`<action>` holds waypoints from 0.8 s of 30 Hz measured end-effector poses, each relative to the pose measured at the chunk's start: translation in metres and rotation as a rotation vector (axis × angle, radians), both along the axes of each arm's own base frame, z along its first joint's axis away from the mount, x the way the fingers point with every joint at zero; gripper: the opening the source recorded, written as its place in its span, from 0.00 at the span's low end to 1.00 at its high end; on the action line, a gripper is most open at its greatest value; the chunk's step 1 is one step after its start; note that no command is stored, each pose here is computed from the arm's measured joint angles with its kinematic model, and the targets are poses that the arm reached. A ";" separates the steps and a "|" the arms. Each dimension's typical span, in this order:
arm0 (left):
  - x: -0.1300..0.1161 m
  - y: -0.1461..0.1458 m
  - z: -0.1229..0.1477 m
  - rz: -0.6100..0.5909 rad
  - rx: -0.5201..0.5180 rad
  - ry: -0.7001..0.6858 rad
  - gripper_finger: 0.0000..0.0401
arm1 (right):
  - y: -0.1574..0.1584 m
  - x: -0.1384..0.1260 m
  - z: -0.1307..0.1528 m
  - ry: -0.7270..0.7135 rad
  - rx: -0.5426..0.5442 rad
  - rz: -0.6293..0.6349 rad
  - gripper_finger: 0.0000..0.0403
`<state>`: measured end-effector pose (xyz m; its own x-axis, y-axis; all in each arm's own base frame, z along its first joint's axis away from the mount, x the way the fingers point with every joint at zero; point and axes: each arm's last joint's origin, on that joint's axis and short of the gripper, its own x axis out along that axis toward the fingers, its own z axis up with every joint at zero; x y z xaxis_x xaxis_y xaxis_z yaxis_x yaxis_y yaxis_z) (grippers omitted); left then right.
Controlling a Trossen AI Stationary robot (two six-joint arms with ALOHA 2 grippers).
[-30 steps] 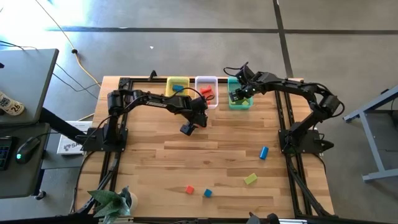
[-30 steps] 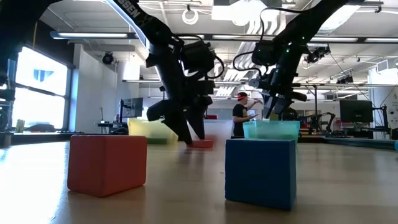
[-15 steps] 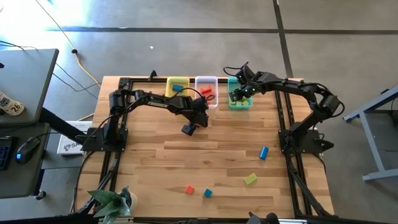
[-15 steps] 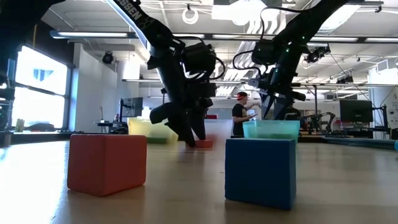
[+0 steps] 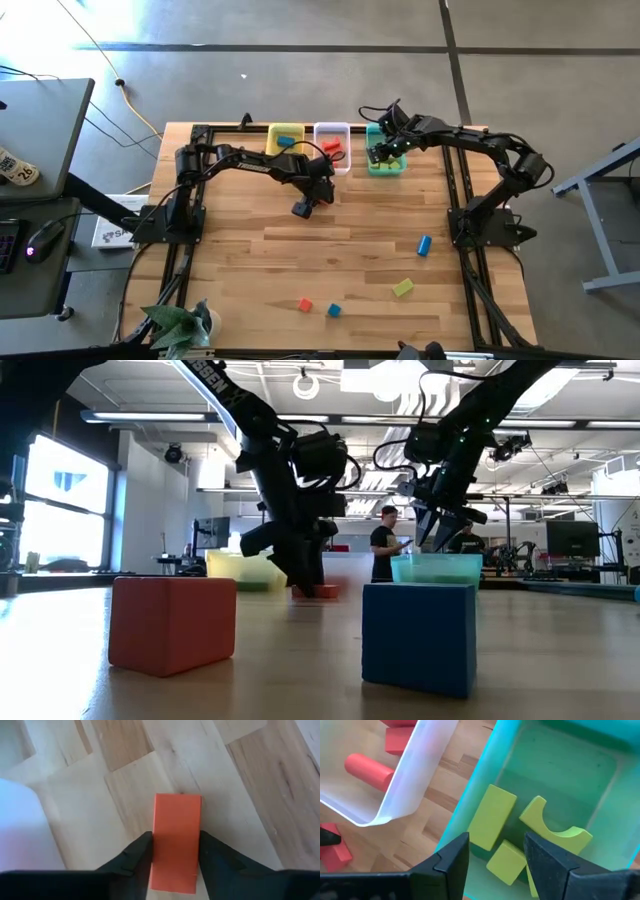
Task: Sort & place blocks by color
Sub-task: Put the orange block into the transparent bin
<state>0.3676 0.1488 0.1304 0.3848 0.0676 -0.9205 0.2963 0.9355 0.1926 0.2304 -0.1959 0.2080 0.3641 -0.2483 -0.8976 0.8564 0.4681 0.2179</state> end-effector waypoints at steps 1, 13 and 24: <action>0.000 0.000 0.000 0.006 -0.001 -0.001 0.27 | 0.000 0.000 0.000 -0.001 0.001 0.001 0.43; -0.001 0.001 0.002 0.009 -0.010 -0.007 0.22 | -0.001 0.001 0.001 -0.010 -0.023 0.024 0.43; -0.003 0.001 -0.001 0.078 -0.045 0.011 0.38 | -0.001 0.002 0.001 -0.016 -0.017 0.033 0.43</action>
<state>0.3651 0.1498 0.1298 0.3701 0.0555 -0.9273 0.2235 0.9636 0.1469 0.2320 -0.1969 0.2090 0.3867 -0.2514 -0.8873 0.8366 0.5003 0.2229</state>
